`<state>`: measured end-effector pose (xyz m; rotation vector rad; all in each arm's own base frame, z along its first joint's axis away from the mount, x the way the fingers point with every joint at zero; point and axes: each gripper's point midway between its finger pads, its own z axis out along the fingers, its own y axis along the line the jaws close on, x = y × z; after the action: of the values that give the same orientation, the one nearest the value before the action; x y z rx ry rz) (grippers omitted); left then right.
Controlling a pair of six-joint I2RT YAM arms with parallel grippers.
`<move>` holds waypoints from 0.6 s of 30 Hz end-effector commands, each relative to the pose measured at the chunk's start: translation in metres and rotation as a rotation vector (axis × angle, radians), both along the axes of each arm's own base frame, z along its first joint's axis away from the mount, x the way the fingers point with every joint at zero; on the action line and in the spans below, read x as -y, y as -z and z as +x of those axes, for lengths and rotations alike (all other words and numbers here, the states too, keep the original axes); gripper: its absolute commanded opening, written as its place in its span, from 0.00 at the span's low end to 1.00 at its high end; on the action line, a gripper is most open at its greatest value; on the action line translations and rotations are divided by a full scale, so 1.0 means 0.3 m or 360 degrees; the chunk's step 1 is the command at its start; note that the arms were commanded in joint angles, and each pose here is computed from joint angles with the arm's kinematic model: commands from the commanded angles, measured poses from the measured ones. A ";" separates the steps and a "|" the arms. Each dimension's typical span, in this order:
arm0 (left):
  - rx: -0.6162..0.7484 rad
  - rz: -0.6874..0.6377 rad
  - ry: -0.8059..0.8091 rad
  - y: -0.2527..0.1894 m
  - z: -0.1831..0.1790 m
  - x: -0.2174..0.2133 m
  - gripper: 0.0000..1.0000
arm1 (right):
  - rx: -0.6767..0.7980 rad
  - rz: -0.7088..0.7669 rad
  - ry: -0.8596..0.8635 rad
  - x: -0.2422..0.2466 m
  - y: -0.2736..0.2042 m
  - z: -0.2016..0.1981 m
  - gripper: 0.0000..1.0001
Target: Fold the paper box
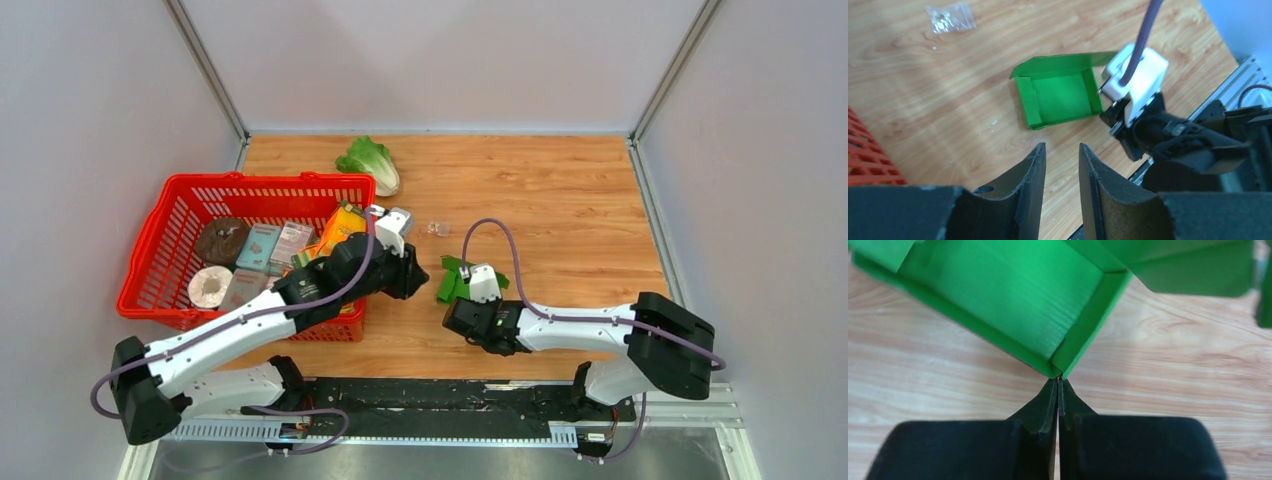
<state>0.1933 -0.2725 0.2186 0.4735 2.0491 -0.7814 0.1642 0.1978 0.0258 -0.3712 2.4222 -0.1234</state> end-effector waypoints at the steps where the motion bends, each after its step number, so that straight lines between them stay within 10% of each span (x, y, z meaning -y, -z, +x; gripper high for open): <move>1: -0.0079 -0.0011 0.0098 0.067 -0.016 0.085 0.38 | 0.0185 0.0094 0.0142 0.023 -0.068 0.068 0.06; 18: -0.0156 0.0424 -0.0221 0.356 0.055 0.157 0.52 | 0.0212 0.0721 0.0267 0.097 -0.184 0.059 0.49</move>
<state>0.1903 -0.3123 0.0963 0.5518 2.3138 -0.4879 0.1785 0.1711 0.0887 -0.0956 2.2702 0.2151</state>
